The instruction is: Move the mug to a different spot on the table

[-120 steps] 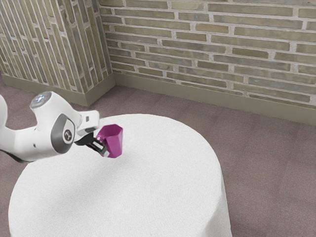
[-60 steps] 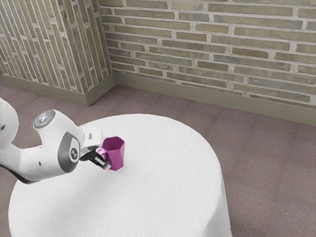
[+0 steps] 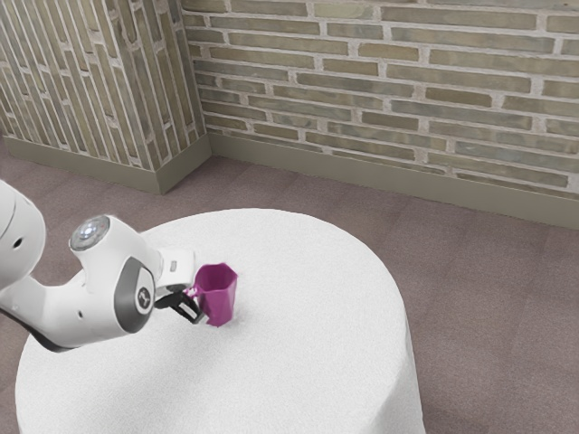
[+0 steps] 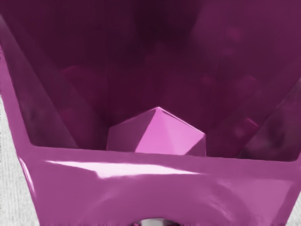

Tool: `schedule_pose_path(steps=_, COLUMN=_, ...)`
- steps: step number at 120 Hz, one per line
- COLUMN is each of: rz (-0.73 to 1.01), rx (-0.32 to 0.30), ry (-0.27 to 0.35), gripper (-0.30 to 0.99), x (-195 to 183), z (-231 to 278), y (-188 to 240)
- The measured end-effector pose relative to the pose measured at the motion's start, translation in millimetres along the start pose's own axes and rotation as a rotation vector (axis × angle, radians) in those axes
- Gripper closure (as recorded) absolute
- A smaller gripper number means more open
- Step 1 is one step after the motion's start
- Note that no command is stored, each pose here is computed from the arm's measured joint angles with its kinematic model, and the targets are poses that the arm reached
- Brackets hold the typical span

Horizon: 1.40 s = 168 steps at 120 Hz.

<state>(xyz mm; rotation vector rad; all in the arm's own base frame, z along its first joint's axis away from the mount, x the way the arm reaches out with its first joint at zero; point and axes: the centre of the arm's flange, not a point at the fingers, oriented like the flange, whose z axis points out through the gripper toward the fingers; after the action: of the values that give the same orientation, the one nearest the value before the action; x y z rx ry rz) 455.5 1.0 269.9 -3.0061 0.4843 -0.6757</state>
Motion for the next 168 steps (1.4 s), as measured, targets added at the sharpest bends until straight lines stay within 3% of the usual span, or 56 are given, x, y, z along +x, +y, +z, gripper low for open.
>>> schedule_pose_path(steps=17, rz=0.005, rx=0.008, ry=-0.006, gripper=0.72, x=-8.2, z=0.6, y=0.2)
schedule_pose_path(steps=32, rz=0.008, rx=0.001, ry=-0.016, gripper=0.44, x=-10.3, z=2.8, y=1.3)
schedule_pose_path(steps=43, rz=-0.008, rx=-0.039, ry=-0.050, gripper=0.29, x=-14.1, z=5.6, y=3.4)
schedule_pose_path(steps=56, rz=-0.048, rx=-0.119, ry=-0.130, gripper=0.18, x=-24.9, z=11.5, y=-2.6)
schedule_pose_path(steps=69, rz=-0.010, rx=-0.179, ry=-0.167, gripper=0.12, x=-12.4, z=-9.6, y=-18.0)
schedule_pose_path(steps=91, rz=0.056, rx=-0.208, ry=-0.213, gripper=0.06, x=20.2, z=-64.9, y=-23.9)
schedule_pose_path(steps=106, rz=0.073, rx=-0.167, ry=-0.179, gripper=0.04, x=73.2, z=-131.5, y=-39.3)
schedule_pose_path(steps=118, rz=0.045, rx=-0.135, ry=-0.186, gripper=0.03, x=112.7, z=-178.0, y=-53.0)
schedule_pose_path(steps=133, rz=-0.016, rx=-0.035, ry=-0.164, gripper=0.02, x=180.5, z=-251.2, y=-90.8)
schedule_pose_path(steps=148, rz=-0.123, rx=0.046, ry=-0.226, gripper=0.02, x=223.5, z=-270.0, y=-127.2)
schedule_pose_path(steps=168, rz=-0.211, rx=0.039, ry=-0.273, gripper=0.02, x=246.7, z=-288.8, y=-133.5)
